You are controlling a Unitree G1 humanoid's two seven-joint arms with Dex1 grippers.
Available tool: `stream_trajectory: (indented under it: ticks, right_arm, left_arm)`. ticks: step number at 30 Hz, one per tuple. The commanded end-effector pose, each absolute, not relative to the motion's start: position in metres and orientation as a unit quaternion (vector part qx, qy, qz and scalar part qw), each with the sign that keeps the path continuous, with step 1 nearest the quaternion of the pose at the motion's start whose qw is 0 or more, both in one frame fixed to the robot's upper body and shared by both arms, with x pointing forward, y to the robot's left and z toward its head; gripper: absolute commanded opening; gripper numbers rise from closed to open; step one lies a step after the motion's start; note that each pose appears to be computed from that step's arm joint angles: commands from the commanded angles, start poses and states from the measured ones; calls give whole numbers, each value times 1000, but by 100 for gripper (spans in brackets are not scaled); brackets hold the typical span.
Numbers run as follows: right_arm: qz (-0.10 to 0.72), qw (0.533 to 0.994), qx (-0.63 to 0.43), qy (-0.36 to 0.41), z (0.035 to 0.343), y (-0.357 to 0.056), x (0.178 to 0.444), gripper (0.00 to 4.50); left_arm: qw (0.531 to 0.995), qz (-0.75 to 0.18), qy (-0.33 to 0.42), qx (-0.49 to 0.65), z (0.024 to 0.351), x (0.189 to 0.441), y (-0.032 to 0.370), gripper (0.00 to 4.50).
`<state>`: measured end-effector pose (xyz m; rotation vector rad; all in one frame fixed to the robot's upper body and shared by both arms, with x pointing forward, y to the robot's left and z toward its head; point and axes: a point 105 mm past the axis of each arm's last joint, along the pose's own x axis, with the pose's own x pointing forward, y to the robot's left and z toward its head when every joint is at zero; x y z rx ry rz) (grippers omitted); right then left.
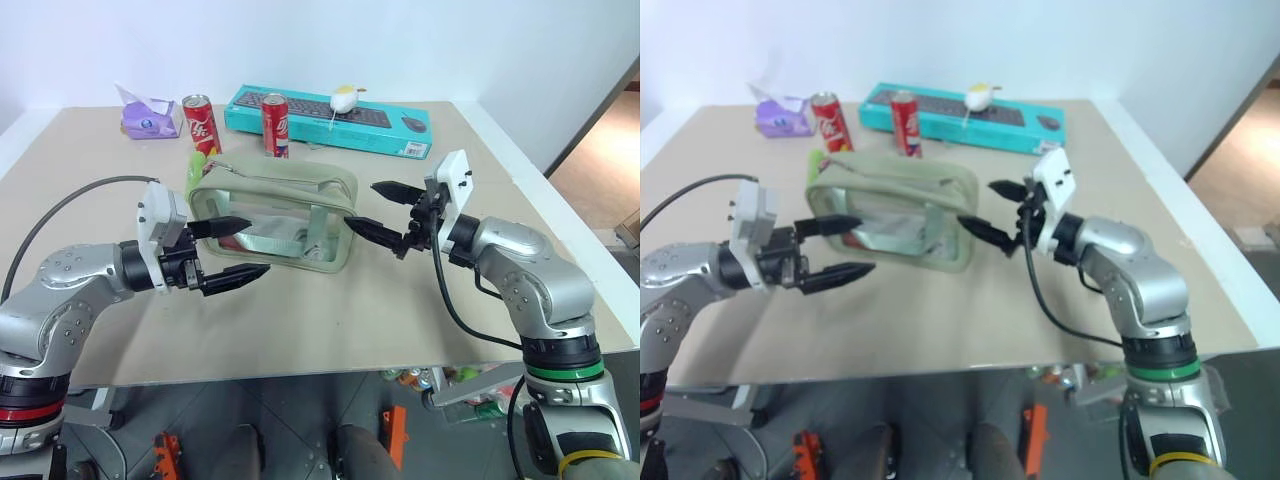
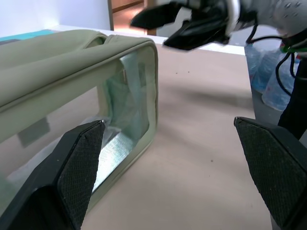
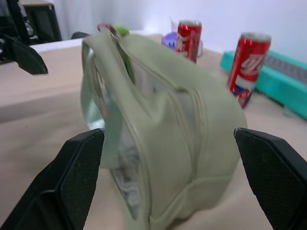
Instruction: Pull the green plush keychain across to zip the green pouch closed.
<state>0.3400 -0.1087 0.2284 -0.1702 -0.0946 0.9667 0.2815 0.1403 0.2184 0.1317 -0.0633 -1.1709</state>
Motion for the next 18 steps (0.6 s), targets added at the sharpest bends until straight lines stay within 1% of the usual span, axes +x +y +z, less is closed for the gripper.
stream_trajectory:
  ticks: [1,14,15,18]
  right_arm:
    - [487,865,-96,-79,245,-98,335,449]
    - [518,847,-98,-70,237,-71,337,449]
    - [517,847,-98,-71,237,-70,338,395]
    - [516,848,-100,-70,236,-70,339,303]
  left_arm:
    - [836,-542,-45,73,221,283,143,447]
    - [847,-524,-52,72,218,286,144,447]
    - [848,-522,-53,73,218,287,145,450]
    - [850,-520,-55,72,219,288,144,450]
